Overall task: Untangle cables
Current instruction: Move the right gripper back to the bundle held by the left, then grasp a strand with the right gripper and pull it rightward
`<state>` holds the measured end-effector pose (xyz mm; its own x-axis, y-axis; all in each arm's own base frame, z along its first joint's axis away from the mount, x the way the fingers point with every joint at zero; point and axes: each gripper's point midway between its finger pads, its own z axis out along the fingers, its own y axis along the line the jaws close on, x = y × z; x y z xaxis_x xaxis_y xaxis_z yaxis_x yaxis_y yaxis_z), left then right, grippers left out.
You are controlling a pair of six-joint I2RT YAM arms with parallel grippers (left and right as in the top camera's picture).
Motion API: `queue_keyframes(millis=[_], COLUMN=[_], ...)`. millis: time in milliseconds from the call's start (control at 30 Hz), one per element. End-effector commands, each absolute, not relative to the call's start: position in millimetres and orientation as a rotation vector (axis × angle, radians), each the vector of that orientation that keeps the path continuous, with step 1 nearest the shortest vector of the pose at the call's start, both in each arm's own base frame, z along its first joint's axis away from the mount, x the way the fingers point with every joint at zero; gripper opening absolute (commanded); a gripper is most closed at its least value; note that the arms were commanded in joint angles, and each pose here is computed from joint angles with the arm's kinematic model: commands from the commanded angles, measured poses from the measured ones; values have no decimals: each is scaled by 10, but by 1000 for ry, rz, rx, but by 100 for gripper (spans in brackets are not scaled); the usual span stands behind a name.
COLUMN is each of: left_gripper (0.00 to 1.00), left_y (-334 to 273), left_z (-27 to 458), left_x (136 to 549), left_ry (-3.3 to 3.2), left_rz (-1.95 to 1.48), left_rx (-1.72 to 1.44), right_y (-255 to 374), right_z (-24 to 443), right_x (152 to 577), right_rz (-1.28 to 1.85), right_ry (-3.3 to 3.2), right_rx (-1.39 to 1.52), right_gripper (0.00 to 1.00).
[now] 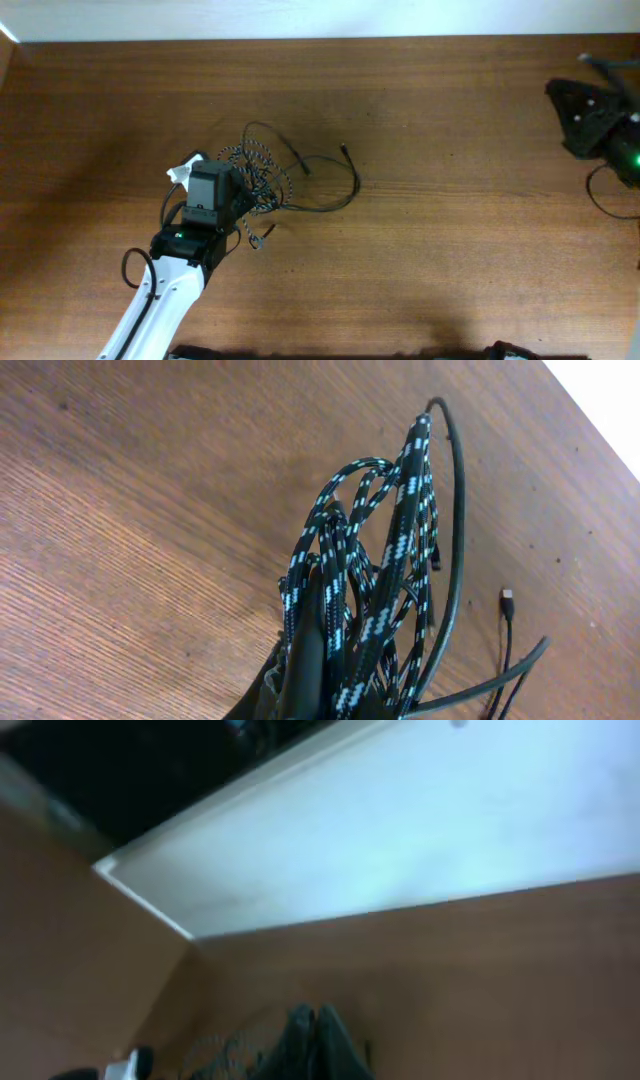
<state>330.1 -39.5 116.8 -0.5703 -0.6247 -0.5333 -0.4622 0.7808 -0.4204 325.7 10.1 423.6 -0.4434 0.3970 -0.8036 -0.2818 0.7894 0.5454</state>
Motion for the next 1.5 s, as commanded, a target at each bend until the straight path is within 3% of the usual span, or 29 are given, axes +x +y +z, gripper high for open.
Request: queue_keyframes(millis=[0,67,100,167,267,400,467,533,567,667,733,833,867,900,933,1000,1033,1067,1167,1267,1333,1467], left_gripper=[0,0,0,0,0,1,2,2,2,1,1,2,1,1,2,1,1,1,1,2,3,2], left_y=[-410,-828,-1157,-1524,-1575,-1604,-1603,-1603,-1602,-1596,-1578,-1549,-1548,-1548,-1549,-1548,-1549,-1549,-1550,-1549,-1549,-1549], left_z=[1280,1668,2101,2572,2596,2599,2599,2598,2591,2470,2396,2390,2390,2390,2390,2390,2390,2390,2389,2390,2390,2390], left_x=[3363,3617,3728,3643,3606,3581,3581,3581,3580,3554,3548,3572,3573,3573,3572,3573,3572,3572,3571,3572,3572,3572], left_ry=[2207,2111,2009,1877,1874,1878,1878,1878,1881,1936,1967,1964,1964,1964,1964,1964,1964,1964,1964,1964,1964,1964], left_rz=[-387,-721,-922,-1081,-1113,-1131,-1131,-1131,-1131,-1129,-1117,-1097,-1097,-1097,-1097,-1097,-1097,-1097,-1098,-1098,-1097,-1098], left_rx=[-912,-764,-498,-109,-77,-60,-60,-60,-62,-89,-113,-130,-130,-131,-131,-131,-131,-130,-130,-131,-130,-131], right_y=[69,100,205,707,1619,2414,2589,2630,2638,2637,2487,1910,1900,1888,1844,1876,1918,1951,2365,2617,2683,2631], right_z=[3977,3702,3515,3378,3147,2517,2417,2358,2372,2462,2823,3293,3284,3205,3133,3053,2995,2950,2505,2310,2366,2247], right_x=[3189,3117,3031,2973,3095,3498,3472,3490,3501,3518,3512,3593,3566,3536,3539,3469,3477,3490,3540,3485,3522,3615], right_rz=[828,896,933,1043,1205,1402,1418,1365,1368,1372,1315,1223,1224,1215,1178,1178,1114,1060,994,961,894,723], right_ry=[1983,2096,2184,2283,2366,2537,2567,2596,2586,2534,2382,2233,2245,2286,2320,2367,2385,2396,2477,2462,2335,2342], right_rx=[207,311,304,102,-218,-121,-138,-81,-89,-148,-272,-174,-167,-140,-104,-96,-97,-98,-275,-501,-705,-729], right_gripper=[15,26,33,37,47,47,46,25,4,4,4,4,7,41,59,74,75,73,47,45,37,31])
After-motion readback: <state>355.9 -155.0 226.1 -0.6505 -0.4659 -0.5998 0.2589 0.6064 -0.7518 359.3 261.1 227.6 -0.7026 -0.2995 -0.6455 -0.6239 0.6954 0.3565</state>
